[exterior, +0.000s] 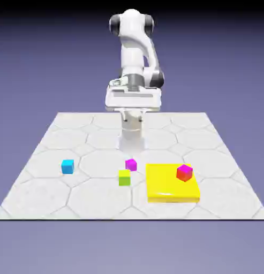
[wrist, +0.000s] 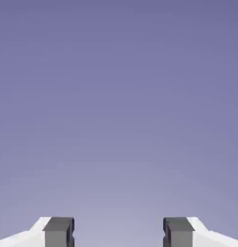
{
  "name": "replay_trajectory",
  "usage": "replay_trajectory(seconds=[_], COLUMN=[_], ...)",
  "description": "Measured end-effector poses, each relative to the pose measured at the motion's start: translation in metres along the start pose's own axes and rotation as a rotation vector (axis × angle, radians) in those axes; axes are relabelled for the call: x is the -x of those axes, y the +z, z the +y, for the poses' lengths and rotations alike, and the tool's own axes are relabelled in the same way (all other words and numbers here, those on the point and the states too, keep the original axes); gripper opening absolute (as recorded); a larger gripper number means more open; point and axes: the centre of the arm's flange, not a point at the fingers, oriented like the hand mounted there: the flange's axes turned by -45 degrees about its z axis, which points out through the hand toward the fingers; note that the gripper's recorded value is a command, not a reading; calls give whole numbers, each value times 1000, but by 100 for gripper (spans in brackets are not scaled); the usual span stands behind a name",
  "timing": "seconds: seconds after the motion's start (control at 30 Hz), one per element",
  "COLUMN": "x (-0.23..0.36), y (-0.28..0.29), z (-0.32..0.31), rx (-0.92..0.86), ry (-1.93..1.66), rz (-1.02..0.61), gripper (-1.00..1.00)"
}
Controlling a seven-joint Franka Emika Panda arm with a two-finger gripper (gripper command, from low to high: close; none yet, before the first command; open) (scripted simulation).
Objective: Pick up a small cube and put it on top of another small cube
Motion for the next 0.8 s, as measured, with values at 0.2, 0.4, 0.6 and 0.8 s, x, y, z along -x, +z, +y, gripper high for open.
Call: replay_trajectory(seconds=[0.2, 0.4, 0.6, 0.8], x=[44, 116, 205, 291], y=[58, 91, 92, 64], z=[98, 190, 272, 334], rx=[61, 161, 301, 468], ry=[388, 774, 1163, 1528], rz=[-240, -449, -608, -706], gripper=[0, 0, 0, 0])
